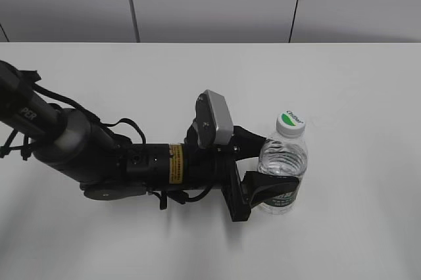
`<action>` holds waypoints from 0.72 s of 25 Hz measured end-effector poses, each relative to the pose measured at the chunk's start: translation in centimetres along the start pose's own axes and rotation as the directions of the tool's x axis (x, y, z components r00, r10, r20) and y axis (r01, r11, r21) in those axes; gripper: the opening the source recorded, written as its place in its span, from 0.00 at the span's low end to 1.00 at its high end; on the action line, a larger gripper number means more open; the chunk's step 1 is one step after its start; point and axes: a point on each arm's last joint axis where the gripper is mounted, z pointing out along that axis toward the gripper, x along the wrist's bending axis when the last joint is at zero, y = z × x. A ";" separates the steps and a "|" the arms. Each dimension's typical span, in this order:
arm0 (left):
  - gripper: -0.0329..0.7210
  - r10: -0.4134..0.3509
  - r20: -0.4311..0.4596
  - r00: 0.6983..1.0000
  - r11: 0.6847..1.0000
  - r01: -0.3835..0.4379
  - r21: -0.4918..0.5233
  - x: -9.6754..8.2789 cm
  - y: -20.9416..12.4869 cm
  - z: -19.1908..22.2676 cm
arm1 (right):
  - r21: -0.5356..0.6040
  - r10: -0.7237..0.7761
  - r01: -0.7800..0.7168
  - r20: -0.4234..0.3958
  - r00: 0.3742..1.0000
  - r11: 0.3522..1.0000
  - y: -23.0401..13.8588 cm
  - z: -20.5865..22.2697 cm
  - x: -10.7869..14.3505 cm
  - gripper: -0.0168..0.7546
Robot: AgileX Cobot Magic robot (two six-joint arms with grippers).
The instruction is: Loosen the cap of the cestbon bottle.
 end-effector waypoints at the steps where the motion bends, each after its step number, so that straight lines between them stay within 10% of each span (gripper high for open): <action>1: 0.74 0.000 0.000 1.000 1.000 0.000 0.000 0.0 0.0 0.0 | 0.008 0.002 -0.002 0.002 1.000 1.000 0.6 0.4 -0.2 0.47; 18: 0.74 0.000 0.000 1.000 1.000 0.000 0.000 0.0 0.0 0.0 | 0.408 0.067 -0.003 -0.142 0.988 0.913 13.3 10.3 -2.6 0.47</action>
